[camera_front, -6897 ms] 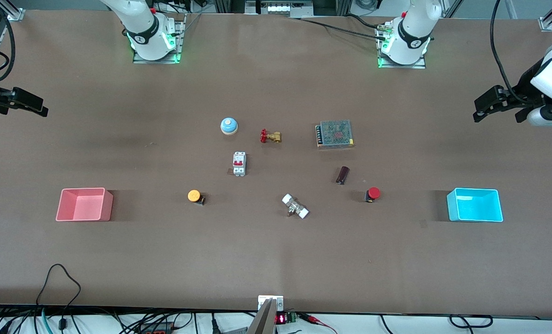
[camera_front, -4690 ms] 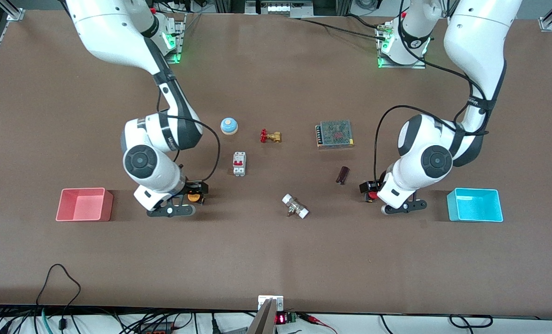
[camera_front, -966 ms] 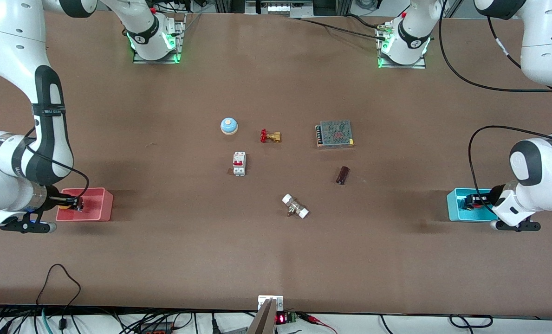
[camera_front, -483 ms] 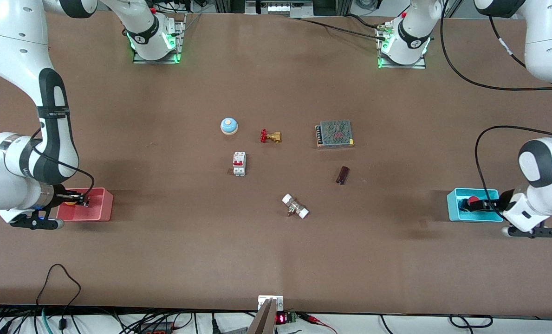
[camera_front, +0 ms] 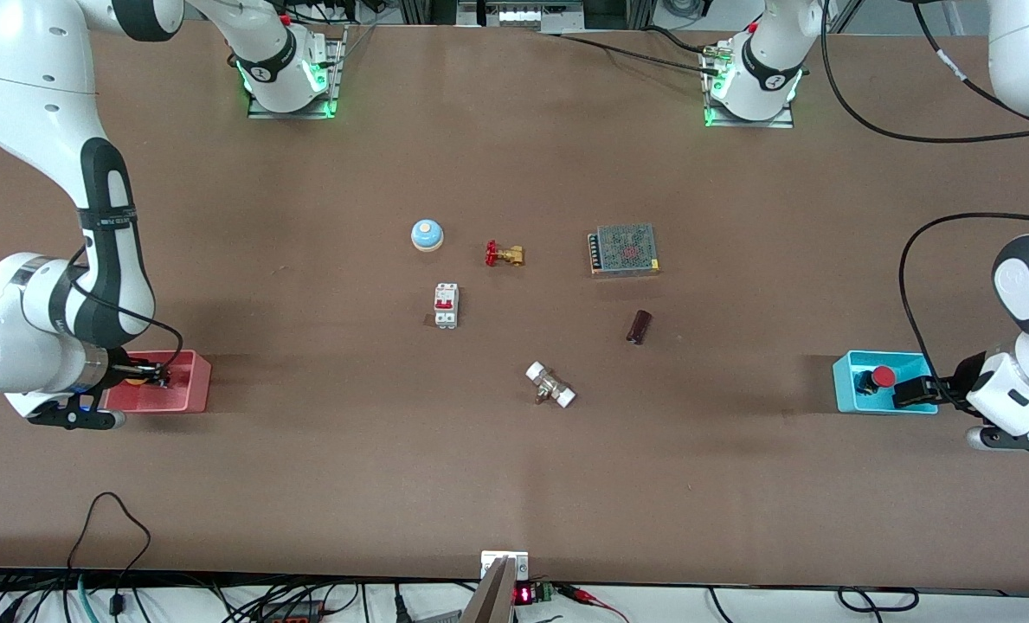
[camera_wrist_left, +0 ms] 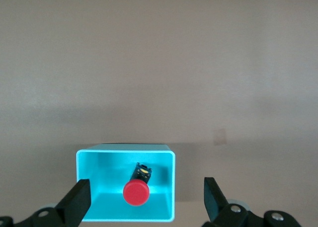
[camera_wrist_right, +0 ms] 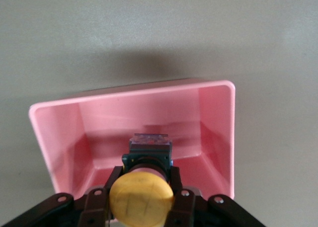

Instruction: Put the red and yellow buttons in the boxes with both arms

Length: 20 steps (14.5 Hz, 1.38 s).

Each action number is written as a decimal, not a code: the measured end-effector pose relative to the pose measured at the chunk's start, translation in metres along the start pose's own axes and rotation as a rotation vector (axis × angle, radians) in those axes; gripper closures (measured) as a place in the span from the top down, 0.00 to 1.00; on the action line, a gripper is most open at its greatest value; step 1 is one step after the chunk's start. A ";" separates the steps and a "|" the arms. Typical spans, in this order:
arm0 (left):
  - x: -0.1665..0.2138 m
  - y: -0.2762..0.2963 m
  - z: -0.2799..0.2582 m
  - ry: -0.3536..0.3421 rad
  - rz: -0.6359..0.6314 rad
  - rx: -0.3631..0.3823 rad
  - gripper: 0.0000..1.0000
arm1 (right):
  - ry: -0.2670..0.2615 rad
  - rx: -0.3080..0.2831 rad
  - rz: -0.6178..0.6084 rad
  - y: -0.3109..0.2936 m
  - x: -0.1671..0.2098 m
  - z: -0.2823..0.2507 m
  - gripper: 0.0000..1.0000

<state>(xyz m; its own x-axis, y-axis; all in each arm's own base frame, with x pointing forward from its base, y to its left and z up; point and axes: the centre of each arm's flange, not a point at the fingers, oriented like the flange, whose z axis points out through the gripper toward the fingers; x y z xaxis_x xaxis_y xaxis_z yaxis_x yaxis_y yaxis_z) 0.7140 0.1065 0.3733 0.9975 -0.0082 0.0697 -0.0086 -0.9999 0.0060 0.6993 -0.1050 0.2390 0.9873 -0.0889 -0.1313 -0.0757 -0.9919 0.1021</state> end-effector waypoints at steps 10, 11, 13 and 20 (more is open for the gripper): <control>-0.033 0.072 -0.144 0.007 0.062 0.027 1.00 | 0.000 0.004 0.007 0.000 0.003 0.018 0.41; -0.041 0.070 -0.163 0.009 0.058 0.027 1.00 | 0.003 0.014 0.011 -0.001 0.003 0.020 0.41; -0.058 0.066 -0.195 0.010 0.050 0.020 1.00 | 0.005 0.020 0.012 -0.001 0.004 0.022 0.41; -0.112 0.085 -0.242 0.002 0.077 -0.007 1.00 | 0.022 0.025 0.012 -0.003 0.006 0.018 0.94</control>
<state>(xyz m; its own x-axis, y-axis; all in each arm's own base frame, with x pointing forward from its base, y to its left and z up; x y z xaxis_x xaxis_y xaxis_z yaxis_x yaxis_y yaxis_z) 0.5843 0.0244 0.6072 0.9938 -0.0850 0.0721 -0.0857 -0.9963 0.0073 0.7035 -0.1041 0.2205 0.9891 -0.0992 -0.1084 -0.0910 -0.9927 0.0787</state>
